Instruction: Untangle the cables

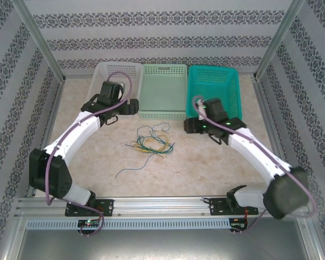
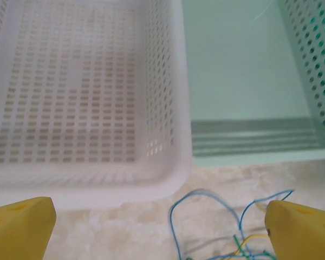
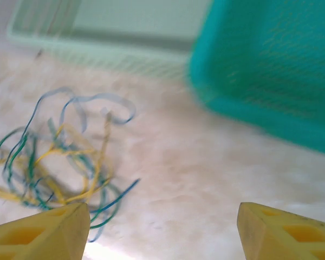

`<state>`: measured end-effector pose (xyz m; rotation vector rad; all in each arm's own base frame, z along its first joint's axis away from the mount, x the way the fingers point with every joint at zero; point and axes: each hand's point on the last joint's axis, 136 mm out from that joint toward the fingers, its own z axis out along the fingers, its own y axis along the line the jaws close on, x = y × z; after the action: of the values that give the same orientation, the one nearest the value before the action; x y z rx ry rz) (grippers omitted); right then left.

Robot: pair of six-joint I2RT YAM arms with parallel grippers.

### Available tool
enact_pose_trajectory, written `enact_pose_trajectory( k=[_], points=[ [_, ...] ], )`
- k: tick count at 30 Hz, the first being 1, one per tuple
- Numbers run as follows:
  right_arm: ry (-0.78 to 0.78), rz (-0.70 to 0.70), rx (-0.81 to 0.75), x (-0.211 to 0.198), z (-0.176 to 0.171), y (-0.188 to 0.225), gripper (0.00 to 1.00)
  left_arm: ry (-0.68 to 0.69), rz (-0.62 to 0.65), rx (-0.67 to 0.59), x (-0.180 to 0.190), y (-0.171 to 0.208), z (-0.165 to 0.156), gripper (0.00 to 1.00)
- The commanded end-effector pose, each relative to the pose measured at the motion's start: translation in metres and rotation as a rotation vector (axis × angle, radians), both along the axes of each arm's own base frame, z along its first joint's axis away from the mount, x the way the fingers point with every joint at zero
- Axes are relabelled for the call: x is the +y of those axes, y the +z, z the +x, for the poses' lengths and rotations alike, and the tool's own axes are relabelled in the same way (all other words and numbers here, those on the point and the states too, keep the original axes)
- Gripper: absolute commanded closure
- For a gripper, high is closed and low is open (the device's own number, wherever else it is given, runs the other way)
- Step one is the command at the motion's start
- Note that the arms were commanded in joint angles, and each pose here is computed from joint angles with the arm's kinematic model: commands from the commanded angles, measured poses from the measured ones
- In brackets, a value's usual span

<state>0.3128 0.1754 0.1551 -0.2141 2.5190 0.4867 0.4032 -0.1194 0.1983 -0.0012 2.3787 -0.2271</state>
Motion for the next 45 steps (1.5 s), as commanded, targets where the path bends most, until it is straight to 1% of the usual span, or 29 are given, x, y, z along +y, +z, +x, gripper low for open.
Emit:
enact_pose_trajectory(
  k=[1,4,7,10,13,16,19,21,24,32,37,42,45],
  points=[
    [0.020,0.075,0.148,0.041,-0.008,-0.037,0.31,-0.053,-0.017,0.004,-0.011,-0.014,-0.007,0.00],
    [0.034,0.112,0.174,0.066,-0.002,-0.054,0.35,-0.056,-0.033,0.036,-0.012,-0.023,-0.014,0.00],
    [0.042,0.115,0.195,0.080,0.004,-0.066,0.38,-0.067,-0.050,0.050,-0.014,-0.030,-0.020,0.00],
    [0.056,0.099,0.219,0.089,0.005,-0.077,0.42,-0.075,-0.057,0.055,-0.015,-0.033,-0.023,0.00],
    [0.039,0.083,0.226,0.090,0.009,-0.086,0.49,-0.079,-0.052,0.060,-0.014,-0.034,-0.026,0.00],
    [0.037,0.076,0.225,0.092,0.014,-0.090,0.60,-0.079,-0.054,0.061,-0.014,-0.036,-0.026,0.00],
    [0.031,0.065,0.222,0.091,0.016,-0.092,0.75,-0.083,-0.057,0.063,-0.016,-0.037,-0.026,0.00],
    [0.015,0.044,0.203,0.085,0.016,-0.089,0.88,-0.086,-0.059,0.061,-0.016,-0.036,-0.026,0.00],
    [-0.001,0.033,0.144,0.077,0.016,-0.076,1.00,-0.103,-0.074,0.056,-0.020,-0.036,-0.025,0.00],
    [-0.014,0.058,-0.042,0.069,0.018,-0.024,1.00,-0.183,-0.184,0.057,-0.047,-0.033,-0.024,0.00],
    [-0.018,0.043,-0.172,0.071,0.019,0.007,1.00,-0.295,-0.219,0.030,-0.076,-0.025,-0.030,0.00],
    [-0.090,0.173,-0.300,0.069,0.023,0.041,1.00,-0.428,-0.256,0.024,-0.111,-0.024,-0.038,0.00],
    [-0.097,0.268,-0.352,0.071,0.022,0.060,1.00,-0.471,-0.268,0.048,-0.126,-0.032,-0.040,0.03]
  ],
)
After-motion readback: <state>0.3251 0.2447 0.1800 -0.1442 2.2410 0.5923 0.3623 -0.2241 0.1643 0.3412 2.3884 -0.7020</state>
